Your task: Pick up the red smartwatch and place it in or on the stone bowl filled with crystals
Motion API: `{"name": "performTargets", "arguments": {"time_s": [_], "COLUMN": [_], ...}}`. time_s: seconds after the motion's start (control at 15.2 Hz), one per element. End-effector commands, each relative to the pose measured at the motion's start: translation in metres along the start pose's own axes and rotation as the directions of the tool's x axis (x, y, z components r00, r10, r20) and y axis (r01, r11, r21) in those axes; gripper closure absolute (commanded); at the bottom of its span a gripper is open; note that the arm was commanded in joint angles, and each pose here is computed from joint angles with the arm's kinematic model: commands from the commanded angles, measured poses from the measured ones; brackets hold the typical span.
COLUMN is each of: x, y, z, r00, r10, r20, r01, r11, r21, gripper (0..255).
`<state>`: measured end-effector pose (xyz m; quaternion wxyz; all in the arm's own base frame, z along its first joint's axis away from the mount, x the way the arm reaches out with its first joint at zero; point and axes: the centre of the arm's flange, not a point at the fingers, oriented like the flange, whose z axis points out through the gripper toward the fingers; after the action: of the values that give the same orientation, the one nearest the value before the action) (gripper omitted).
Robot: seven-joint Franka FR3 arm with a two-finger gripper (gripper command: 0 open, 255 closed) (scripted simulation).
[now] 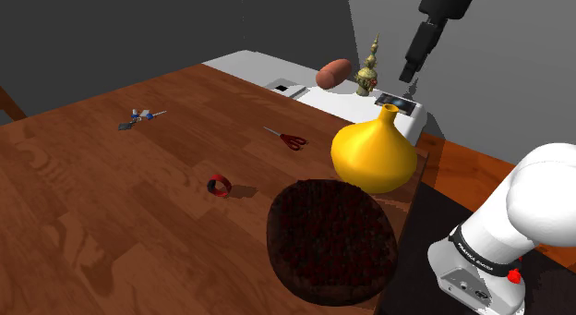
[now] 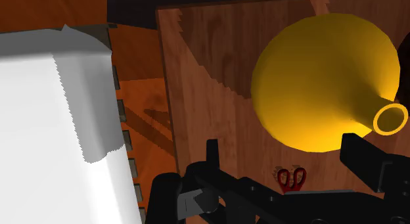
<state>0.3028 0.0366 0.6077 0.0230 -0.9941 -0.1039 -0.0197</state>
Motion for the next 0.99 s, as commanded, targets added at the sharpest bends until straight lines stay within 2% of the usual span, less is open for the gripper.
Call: {"name": "performTargets", "arguments": {"time_s": [0.0,0.92], "x": [0.0,0.08], "y": [0.0,-0.15], "z": [0.0,0.076], "r00": [1.0,1.0], "r10": [0.0,0.014], "r20": [0.0,0.003], "r01": [0.0,-0.014], "r11": [1.0,1.0], "r21": [0.0,-0.008], "gripper": [0,0]}}
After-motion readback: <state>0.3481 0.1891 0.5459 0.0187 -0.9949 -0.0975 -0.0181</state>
